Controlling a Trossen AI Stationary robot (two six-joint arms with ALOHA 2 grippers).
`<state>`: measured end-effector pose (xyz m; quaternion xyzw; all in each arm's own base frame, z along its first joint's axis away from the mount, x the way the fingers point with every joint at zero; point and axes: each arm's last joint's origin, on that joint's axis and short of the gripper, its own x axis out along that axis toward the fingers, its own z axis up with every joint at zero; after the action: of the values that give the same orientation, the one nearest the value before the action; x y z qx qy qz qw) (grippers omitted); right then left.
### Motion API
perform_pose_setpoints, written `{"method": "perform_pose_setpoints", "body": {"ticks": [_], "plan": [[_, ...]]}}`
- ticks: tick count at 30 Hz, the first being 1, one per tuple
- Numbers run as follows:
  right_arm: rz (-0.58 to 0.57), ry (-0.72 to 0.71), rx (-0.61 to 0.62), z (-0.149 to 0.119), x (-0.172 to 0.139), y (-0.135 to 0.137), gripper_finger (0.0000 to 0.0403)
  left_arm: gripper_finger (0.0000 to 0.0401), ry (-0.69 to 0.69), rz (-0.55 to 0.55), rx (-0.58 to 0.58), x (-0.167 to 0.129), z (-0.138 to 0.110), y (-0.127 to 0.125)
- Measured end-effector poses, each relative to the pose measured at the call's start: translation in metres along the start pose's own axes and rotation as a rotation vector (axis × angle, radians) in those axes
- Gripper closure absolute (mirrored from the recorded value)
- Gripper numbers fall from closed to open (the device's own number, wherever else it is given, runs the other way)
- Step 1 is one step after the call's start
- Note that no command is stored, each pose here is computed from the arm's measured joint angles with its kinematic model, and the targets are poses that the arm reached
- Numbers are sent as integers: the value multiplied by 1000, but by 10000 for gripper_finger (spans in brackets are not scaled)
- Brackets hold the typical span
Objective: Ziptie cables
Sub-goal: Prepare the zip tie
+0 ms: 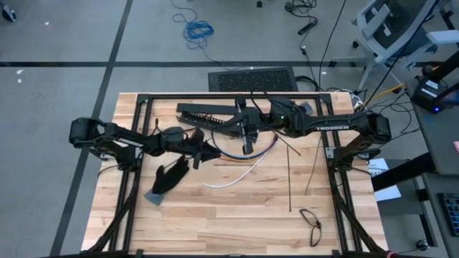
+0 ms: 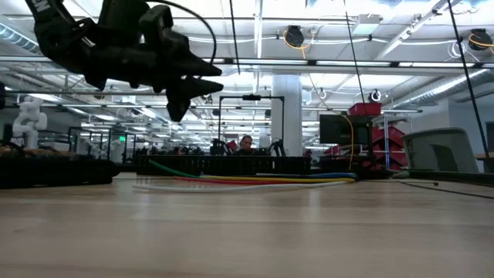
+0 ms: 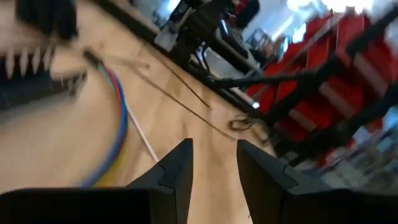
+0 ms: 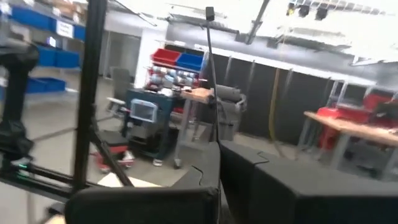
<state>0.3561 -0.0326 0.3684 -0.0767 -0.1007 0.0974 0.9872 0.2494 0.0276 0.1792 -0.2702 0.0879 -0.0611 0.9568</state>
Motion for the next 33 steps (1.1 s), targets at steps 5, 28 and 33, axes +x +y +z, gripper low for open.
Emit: {"method": "perform_pose_setpoints", "body": {"ticks": [5, 28, 33], "plan": [[25, 10, 172, -2, -2, -6, 403, 280, 46, 79, 412, 1, 15, -8], [-181, -49, 674, -11, -24, -68, 403, 280, 300, 371, 1728, -25, 57, -82], [-204, -46, 965, -31, -18, -74, 403, 280, 331, 431, 1829, -21, 67, -94]]}}
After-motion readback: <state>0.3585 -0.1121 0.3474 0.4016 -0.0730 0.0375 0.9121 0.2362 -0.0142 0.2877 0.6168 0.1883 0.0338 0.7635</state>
